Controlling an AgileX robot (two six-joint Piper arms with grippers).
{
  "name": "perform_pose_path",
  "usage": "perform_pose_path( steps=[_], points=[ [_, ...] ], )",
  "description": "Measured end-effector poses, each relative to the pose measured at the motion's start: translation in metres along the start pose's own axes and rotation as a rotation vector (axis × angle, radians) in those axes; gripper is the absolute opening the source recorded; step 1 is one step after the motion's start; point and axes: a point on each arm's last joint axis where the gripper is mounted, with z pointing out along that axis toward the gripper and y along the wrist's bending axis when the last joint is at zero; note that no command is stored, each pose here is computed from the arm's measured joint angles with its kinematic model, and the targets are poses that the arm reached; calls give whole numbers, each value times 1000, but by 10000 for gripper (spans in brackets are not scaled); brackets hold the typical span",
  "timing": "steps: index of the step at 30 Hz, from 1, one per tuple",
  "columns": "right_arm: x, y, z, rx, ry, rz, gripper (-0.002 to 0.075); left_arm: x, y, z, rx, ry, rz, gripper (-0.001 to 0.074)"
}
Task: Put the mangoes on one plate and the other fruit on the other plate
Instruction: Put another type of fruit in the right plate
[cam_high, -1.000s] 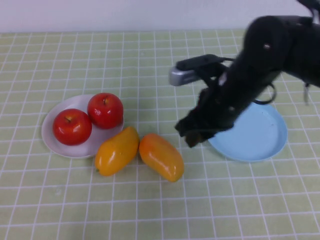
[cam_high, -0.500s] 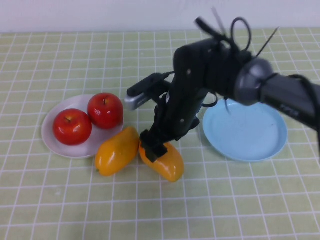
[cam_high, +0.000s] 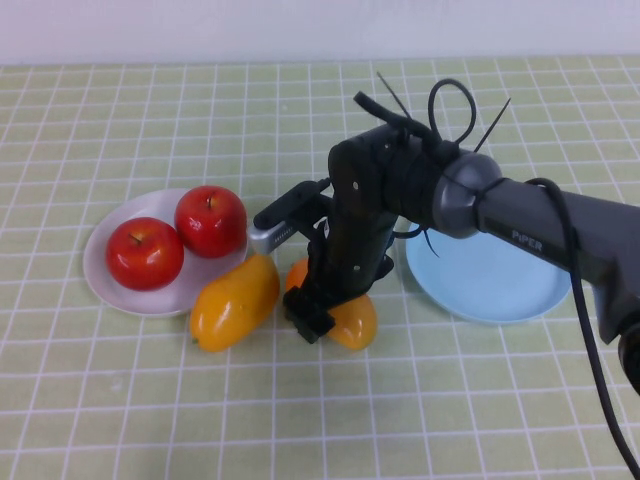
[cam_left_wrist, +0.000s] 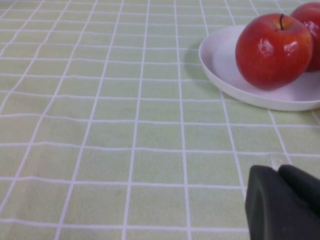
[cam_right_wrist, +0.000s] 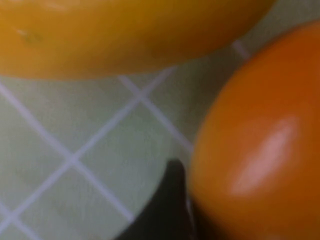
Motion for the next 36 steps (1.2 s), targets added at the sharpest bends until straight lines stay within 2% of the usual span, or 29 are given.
perform_pose_path(
  steps=[2,6,9,12,14,17,20,23,28,31,36],
  points=[
    [0,-1,2,5,4,-3,623,0,0,0,0,0,0,2],
    [0,-1,1,7,3,-4,555,0,0,0,0,0,0,2],
    [0,-1,1,7,2,6,556,0,0,0,0,0,0,2],
    [1,-3,0,30,20,97,556,0,0,0,0,0,0,2],
    [3,-7,-2,76,43,150,556,0,0,0,0,0,0,2],
    [4,-18,-12,210,87,211,556,0,0,0,0,0,0,2],
    [0,-28,-24,325,66,200,556,0,0,0,0,0,0,2],
    [-5,-33,-34,389,37,186,556,0,0,0,0,0,0,2],
    [-12,-42,-49,403,-15,210,556,0,0,0,0,0,0,2],
    [-8,-64,-56,390,-28,274,556,0,0,0,0,0,0,2],
    [7,-105,-76,257,-60,457,556,0,0,0,0,0,0,2]
  ],
)
